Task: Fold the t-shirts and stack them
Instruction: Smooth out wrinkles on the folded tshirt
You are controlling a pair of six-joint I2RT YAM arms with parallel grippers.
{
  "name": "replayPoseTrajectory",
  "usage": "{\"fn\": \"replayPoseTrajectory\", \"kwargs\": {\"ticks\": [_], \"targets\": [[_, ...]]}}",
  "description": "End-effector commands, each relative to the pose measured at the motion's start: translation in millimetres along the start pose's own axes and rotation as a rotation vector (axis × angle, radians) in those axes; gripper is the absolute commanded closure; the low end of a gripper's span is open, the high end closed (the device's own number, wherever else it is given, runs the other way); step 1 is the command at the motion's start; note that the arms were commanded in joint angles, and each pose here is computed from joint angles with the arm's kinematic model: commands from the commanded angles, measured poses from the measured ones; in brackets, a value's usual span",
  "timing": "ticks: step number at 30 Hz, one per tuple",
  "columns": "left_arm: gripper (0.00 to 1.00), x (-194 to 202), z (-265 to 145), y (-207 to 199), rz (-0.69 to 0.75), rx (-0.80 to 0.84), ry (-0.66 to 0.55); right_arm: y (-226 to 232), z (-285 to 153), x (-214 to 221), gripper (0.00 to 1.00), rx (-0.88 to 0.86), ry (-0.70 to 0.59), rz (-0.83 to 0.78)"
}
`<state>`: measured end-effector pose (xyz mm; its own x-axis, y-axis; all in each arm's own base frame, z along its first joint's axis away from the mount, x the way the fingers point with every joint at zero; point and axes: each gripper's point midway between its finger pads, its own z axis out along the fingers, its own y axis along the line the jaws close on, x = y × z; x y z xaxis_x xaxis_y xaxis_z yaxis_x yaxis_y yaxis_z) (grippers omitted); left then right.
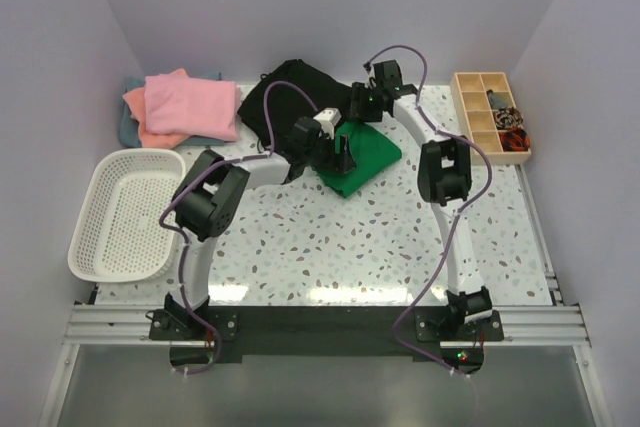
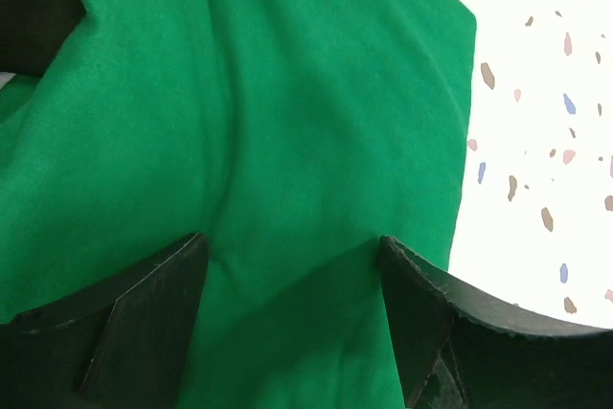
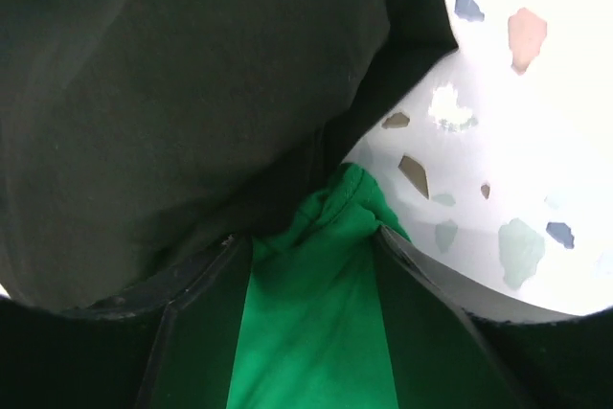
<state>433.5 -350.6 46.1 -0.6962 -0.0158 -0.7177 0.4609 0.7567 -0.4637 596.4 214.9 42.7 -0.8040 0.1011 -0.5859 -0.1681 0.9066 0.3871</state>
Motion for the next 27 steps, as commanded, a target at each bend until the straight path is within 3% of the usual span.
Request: {"fn": "replayPoseTrajectory", "kwargs": {"ticks": [1,8,13,20,27], "targets": [[0.23,-2.5,-0.9,13.2,0.017,-0.04,-0.03,-7.8,-1.8,-16.9,0.41,0.05,-0.054,-0.037],[0.17,-33.2,-42.6,42.4,-0.009,-0.206,-0.144,-27.3,-84.3,-54.2,0.3,0.181,-0.222,-0.067],[0.16,-39.4,-55.1,72.0,-0.037,-0.26,-0.158,-49.6,-98.8,-21.7,0.3,0.225,-0.116,-0.045],[0.16,-37.5,-57.8,57.3,-0.035,-0.188,-0.144,-52.5,-98.2,51.1,0.31,0.183,0.01,0.02],[0.16,-9.9,-81.9,44.4,-0.093,-0.13,-0.134,-38.3,-103.6,72.5,0.31,0.083,0.043,0.017]]}}
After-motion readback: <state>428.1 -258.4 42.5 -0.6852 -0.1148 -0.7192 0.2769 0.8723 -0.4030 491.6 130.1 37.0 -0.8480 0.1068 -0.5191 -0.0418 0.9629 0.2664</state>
